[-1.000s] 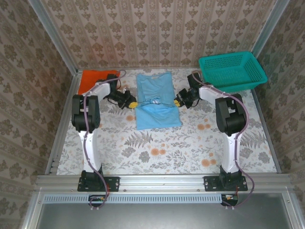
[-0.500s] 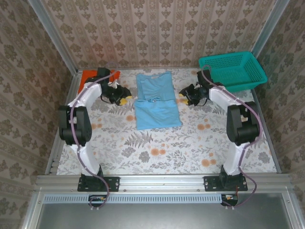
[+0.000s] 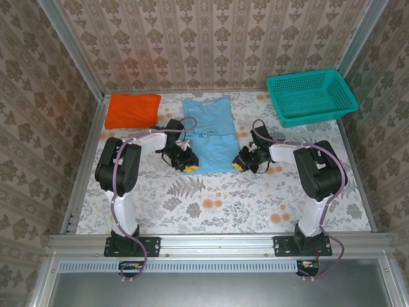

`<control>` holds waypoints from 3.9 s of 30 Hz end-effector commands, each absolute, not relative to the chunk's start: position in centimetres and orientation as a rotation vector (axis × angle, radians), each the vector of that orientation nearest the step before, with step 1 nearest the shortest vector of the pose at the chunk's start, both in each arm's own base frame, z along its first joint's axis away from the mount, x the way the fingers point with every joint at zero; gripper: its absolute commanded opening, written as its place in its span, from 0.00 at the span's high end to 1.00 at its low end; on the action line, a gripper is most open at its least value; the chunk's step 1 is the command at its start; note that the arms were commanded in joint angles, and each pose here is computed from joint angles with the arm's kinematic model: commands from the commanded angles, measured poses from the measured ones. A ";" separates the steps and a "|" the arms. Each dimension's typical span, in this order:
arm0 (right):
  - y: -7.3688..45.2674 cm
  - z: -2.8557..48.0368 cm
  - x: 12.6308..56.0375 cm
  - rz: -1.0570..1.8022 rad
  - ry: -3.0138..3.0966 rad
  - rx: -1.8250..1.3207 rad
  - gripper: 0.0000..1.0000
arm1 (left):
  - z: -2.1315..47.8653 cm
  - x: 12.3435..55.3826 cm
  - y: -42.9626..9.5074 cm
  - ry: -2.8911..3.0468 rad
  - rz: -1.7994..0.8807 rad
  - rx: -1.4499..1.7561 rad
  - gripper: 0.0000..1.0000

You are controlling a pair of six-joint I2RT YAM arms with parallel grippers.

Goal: Fold and stack the t-shirts

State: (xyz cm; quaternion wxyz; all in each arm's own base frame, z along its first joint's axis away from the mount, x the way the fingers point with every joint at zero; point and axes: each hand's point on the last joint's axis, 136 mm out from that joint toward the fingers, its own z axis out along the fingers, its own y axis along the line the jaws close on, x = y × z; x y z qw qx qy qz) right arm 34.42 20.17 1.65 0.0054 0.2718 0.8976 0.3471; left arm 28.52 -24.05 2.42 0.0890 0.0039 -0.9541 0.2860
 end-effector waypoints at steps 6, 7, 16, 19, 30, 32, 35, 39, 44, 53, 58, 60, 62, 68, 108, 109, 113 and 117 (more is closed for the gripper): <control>17.5 -2.1 27.1 0.902 2.921 0.877 0.86 | -0.1 22.6 -19.9 -2.828 0.627 -0.052 0.74; 17.4 -2.0 26.4 0.887 2.924 0.858 0.85 | 0.1 22.0 -19.6 -2.832 0.615 -0.055 0.73; 17.1 6.4 27.8 0.890 2.649 0.621 0.69 | 7.6 25.3 -20.6 -2.909 0.821 -0.047 0.61; 17.6 9.0 30.6 0.879 2.573 0.567 0.75 | 9.9 28.5 -21.7 -2.894 0.963 -0.079 0.64; 22.0 4.5 39.3 0.904 2.748 0.609 0.88 | 7.1 37.6 -22.7 -2.877 1.060 -0.074 0.75; 20.9 2.8 40.5 0.890 2.772 0.676 0.89 | 6.2 39.2 -22.2 -2.923 1.037 -0.036 0.75; 18.5 1.3 41.5 0.832 2.777 0.778 0.90 | 4.3 41.3 -21.0 -2.990 0.960 0.041 0.75; 17.4 1.5 42.1 0.858 2.758 0.807 0.88 | 3.8 43.4 -21.0 -3.071 0.936 0.063 0.73; 17.1 2.9 42.4 0.886 2.708 0.809 0.81 | 5.9 45.7 -20.5 -3.188 0.932 0.109 0.61; 15.7 9.5 41.0 0.881 2.561 0.685 0.46 | 12.1 42.7 -21.5 -3.149 1.120 0.052 0.44; 13.6 9.2 36.3 0.767 2.637 0.600 0.41 | 11.4 35.1 -22.6 -2.963 1.176 0.062 0.43; 13.0 8.3 34.0 0.730 2.696 0.573 0.41 | 10.6 31.8 -22.8 -2.902 1.168 0.071 0.44; 12.7 7.3 31.7 0.706 2.752 0.549 0.41 | 9.4 28.4 -22.8 -2.848 1.125 0.111 0.46; 12.9 4.9 27.4 0.717 2.855 0.513 0.45 | 5.8 22.8 -23.6 -2.689 1.178 0.365 0.51; 14.8 1.0 28.7 0.593 3.031 0.419 0.91 | 0.7 25.8 -23.4 -2.893 0.779 0.323 0.99; 14.8 1.0 28.7 0.585 3.035 0.417 0.94 | 0.6 25.9 -23.1 -2.914 0.747 0.296 1.00; 14.6 1.8 28.1 0.587 3.031 0.392 1.00 | 1.0 26.0 -21.6 -2.987 0.620 0.163 1.00; 14.2 2.3 25.9 0.594 3.059 0.388 1.00 | 2.0 24.4 -20.6 -2.984 0.586 0.053 1.00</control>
